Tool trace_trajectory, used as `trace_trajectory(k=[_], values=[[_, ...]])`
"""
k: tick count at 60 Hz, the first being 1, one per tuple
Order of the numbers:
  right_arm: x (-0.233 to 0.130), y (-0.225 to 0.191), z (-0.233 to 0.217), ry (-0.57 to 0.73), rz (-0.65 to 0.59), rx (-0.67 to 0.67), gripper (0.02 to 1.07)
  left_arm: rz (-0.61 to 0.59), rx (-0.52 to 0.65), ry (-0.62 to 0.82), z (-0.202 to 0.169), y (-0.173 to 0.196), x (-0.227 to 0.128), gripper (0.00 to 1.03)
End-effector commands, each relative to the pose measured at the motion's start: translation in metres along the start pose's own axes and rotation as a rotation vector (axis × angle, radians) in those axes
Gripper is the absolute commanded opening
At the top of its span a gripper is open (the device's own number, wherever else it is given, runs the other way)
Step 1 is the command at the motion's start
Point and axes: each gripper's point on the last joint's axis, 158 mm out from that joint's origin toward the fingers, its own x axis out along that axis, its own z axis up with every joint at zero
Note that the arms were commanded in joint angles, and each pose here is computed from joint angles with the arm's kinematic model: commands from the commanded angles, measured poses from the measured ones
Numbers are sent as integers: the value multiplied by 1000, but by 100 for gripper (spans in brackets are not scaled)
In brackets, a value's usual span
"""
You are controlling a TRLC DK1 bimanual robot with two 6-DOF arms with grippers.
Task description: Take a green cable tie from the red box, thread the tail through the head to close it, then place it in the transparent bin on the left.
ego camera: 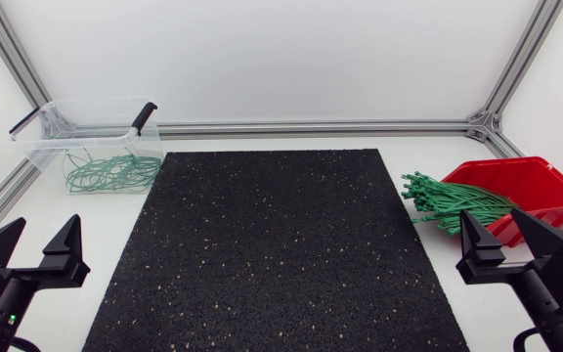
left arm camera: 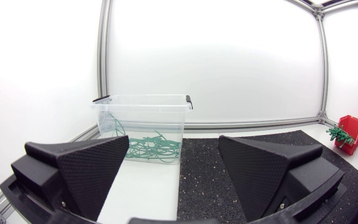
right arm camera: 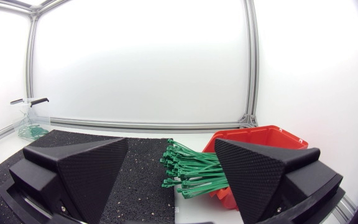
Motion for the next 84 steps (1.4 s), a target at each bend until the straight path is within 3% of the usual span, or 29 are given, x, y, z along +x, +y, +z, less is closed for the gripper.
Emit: trace_trajectory(k=[1, 27, 55, 84], values=[[1, 2, -10, 16, 10, 18, 104, 2, -13, 42, -21, 0, 2, 100], [0, 4, -2, -1, 18, 17, 104, 2, -13, 40, -21, 0, 2, 100], [-19, 6, 74, -100, 27, 15, 104, 2, -13, 40, -21, 0, 2, 100], [-3, 3, 126, 22, 13, 17, 104, 5, -13, 42, -21, 1, 2, 100]])
